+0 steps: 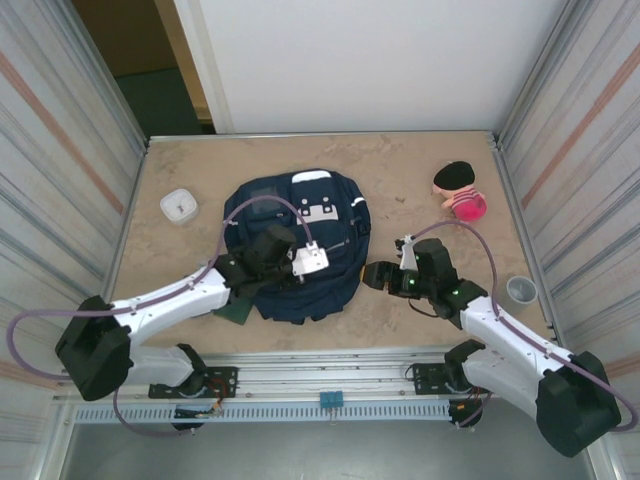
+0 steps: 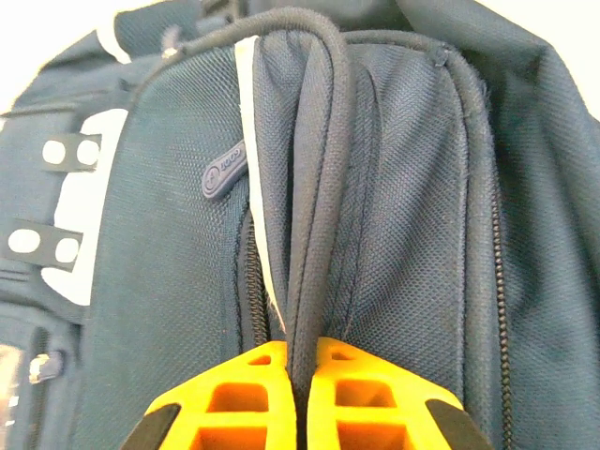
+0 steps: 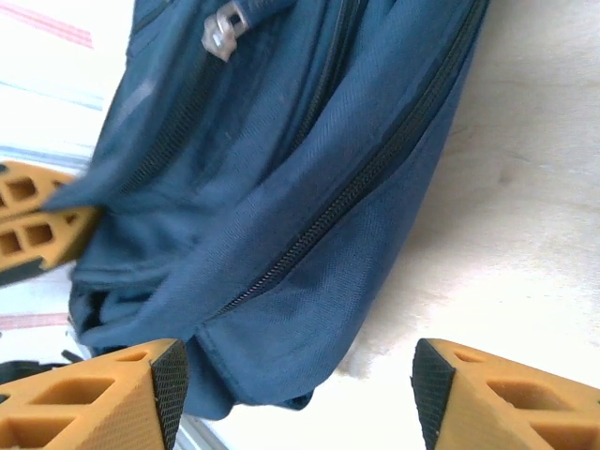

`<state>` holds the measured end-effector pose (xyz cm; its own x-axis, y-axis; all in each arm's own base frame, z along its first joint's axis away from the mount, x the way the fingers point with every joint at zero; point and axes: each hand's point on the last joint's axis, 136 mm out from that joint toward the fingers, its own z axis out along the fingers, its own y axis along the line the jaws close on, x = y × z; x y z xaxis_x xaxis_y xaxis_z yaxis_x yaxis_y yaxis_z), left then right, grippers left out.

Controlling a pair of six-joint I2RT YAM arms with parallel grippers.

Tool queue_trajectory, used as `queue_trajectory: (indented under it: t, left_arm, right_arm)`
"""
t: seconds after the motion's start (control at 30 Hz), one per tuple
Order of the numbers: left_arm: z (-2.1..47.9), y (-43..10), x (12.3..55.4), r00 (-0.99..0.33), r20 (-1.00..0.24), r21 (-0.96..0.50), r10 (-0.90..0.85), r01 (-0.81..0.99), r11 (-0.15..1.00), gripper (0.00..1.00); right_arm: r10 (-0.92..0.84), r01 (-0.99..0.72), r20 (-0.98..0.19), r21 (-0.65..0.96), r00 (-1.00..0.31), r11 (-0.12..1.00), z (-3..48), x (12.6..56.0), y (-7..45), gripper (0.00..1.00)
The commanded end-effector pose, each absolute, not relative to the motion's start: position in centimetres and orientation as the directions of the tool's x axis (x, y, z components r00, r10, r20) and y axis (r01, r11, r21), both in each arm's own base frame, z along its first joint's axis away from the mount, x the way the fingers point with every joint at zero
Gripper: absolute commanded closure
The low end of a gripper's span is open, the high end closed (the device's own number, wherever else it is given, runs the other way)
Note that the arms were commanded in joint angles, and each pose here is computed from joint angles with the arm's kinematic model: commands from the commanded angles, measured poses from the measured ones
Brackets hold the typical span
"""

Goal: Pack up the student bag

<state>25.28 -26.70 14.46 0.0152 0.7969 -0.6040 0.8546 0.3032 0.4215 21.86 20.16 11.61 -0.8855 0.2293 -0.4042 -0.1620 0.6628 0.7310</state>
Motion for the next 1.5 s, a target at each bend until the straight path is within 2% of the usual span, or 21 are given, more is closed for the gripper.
queue_trajectory:
  t: [0.0,0.13,0.43,0.6,0.73,0.9,1.07,1.2,1.47]
  left_arm:
    - [21.7,-27.9,26.5,0.068,-0.734,0.439,0.676,0.807,0.396,1.0]
    - [23.1,-27.8,27.0,0.053,-0.751,0.43,0.658,0.796,0.426,1.0]
    - [25.0,-28.3,27.1,0.034,-0.792,0.39,0.609,0.796,0.463,1.0]
    - [27.1,-28.7,26.9,0.056,-0.823,0.376,0.565,0.799,0.469,1.0]
    - [29.5,-29.1,26.6,0.09,-0.837,0.381,0.539,0.803,0.458,1.0]
    - [32.1,-29.3,26.0,0.145,-0.837,0.407,0.527,0.809,0.424,1.0]
    - [32.7,-29.1,26.0,0.187,-0.81,0.455,0.556,0.797,0.396,1.0]
    - [31.1,-28.9,25.6,0.225,-0.775,0.48,0.591,0.818,0.317,1.0]
    - [27.2,-28.9,23.8,0.326,-0.773,0.472,0.544,0.869,0.15,1.0]
  right_arm:
    - [0.238,-0.209,-0.422,0.773,-0.875,0.599,13.3,21.4,21.6,0.31]
    - [0.262,-0.218,-0.439,0.777,-0.859,0.59,14.3,20.8,22.5,0.21]
    - [0.309,-0.167,-0.416,0.786,-0.856,0.595,14.3,19.9,24.3,0.18]
    - [0.313,-0.121,-0.411,0.748,-0.856,0.653,11.7,20.2,24.6,0.19]
    - [0.337,-0.031,-0.402,0.68,-0.851,0.733,7.8,20.9,23.4,0.25]
    - [0.323,-0.023,-0.424,0.634,-0.846,0.773,5.7,21.2,23.3,0.28]
    - [0.3,-0.05,-0.453,0.614,-0.84,0.787,5.1,21.1,23.5,0.27]
    - [0.26,-0.138,-0.505,0.622,-0.823,0.771,6.9,20.9,23.9,0.25]
    - [0.148,-0.371,-0.625,0.619,-0.766,0.693,14.8,19.0,22.7,0.22]
